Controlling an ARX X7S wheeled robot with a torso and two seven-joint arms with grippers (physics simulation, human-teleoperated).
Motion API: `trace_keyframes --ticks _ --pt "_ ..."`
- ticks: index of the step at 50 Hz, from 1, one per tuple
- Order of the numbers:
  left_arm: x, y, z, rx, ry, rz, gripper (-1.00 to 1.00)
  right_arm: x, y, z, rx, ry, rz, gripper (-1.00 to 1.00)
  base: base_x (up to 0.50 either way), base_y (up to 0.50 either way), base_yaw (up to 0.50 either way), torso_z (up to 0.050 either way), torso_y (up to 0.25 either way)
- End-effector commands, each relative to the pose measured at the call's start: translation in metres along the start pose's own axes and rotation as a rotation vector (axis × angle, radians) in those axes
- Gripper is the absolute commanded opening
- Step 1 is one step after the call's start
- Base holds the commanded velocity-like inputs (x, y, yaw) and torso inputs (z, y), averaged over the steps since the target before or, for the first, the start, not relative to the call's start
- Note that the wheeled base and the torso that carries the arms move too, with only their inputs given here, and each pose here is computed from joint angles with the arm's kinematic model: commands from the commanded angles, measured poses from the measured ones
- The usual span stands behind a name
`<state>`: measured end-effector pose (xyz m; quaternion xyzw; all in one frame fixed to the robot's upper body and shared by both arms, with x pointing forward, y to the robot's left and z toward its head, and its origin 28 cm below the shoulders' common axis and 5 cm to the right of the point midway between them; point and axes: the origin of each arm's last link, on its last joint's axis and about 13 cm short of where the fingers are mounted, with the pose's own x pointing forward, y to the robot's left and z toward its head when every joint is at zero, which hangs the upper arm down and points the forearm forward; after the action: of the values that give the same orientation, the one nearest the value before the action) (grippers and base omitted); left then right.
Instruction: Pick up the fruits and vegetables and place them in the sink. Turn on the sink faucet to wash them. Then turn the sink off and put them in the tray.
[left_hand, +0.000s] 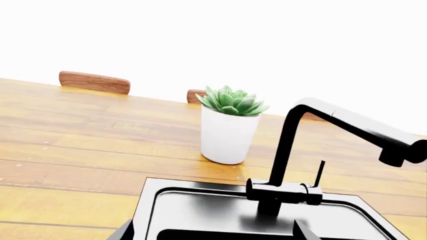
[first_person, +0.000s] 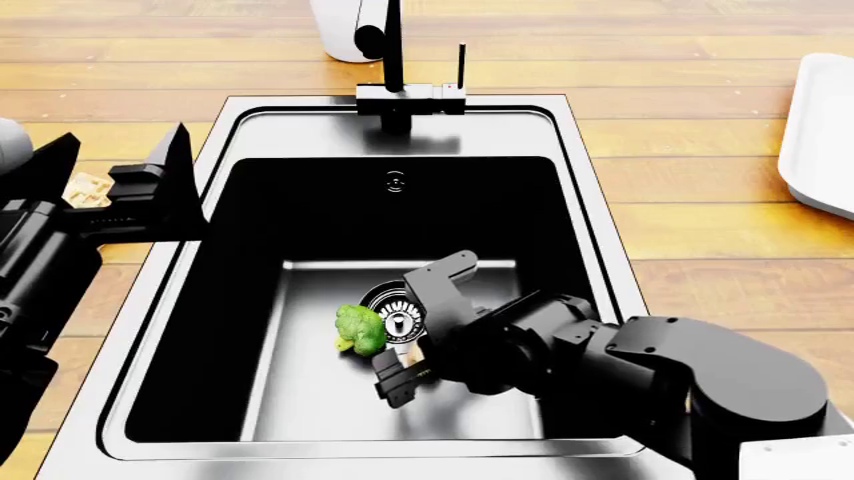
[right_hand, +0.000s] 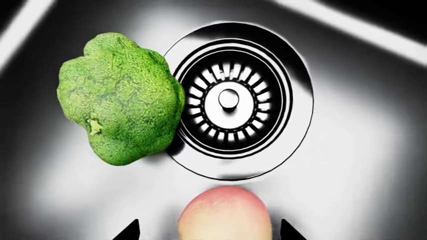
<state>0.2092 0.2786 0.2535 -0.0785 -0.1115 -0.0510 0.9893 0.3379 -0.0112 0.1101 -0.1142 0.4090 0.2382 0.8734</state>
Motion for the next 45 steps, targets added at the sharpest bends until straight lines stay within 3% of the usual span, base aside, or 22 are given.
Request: trace_keyframes --ticks 1,9,25,26,35,41,45 --pt "0.000 0.000 0.000 -0.001 -0.001 0.000 1.00 -0.004 0.002 0.000 -0.007 -0.008 0.006 1.00 0.00 0.00 0.00 0.000 0.000" --pt "-0.001 0.003 -0.002 0.000 0.002 0.010 1.00 0.018 0.000 0.001 0.010 0.043 0.020 1.00 0.00 0.00 0.00 0.000 0.000" --pt "-0.003 0.004 -0.004 -0.002 0.007 0.016 1.00 0.029 0.000 -0.026 0.044 0.156 0.031 1.00 0.00 0.00 0.00 0.000 -0.001" --pt "-0.003 0.004 -0.004 -0.002 0.007 0.016 1.00 0.029 0.000 -0.027 0.047 0.160 0.029 -1.00 0.00 0.00 0.00 0.000 -0.013" --pt "-0.003 0.004 -0.004 -0.002 0.007 0.016 1.00 0.030 -0.001 -0.019 0.003 0.084 -0.052 -1.00 0.00 0.00 0.00 0.000 -0.006" --pt "-0.004 0.002 -0.003 0.002 0.007 0.012 1.00 0.025 -0.008 0.004 0.001 -0.064 -0.180 -1.00 0.00 0.00 0.00 0.000 -0.004" --pt "-0.004 0.001 -0.004 0.004 0.010 0.008 1.00 0.006 -0.014 0.016 -0.001 -0.203 -0.226 -1.00 0.00 0.00 0.00 0.000 0.000"
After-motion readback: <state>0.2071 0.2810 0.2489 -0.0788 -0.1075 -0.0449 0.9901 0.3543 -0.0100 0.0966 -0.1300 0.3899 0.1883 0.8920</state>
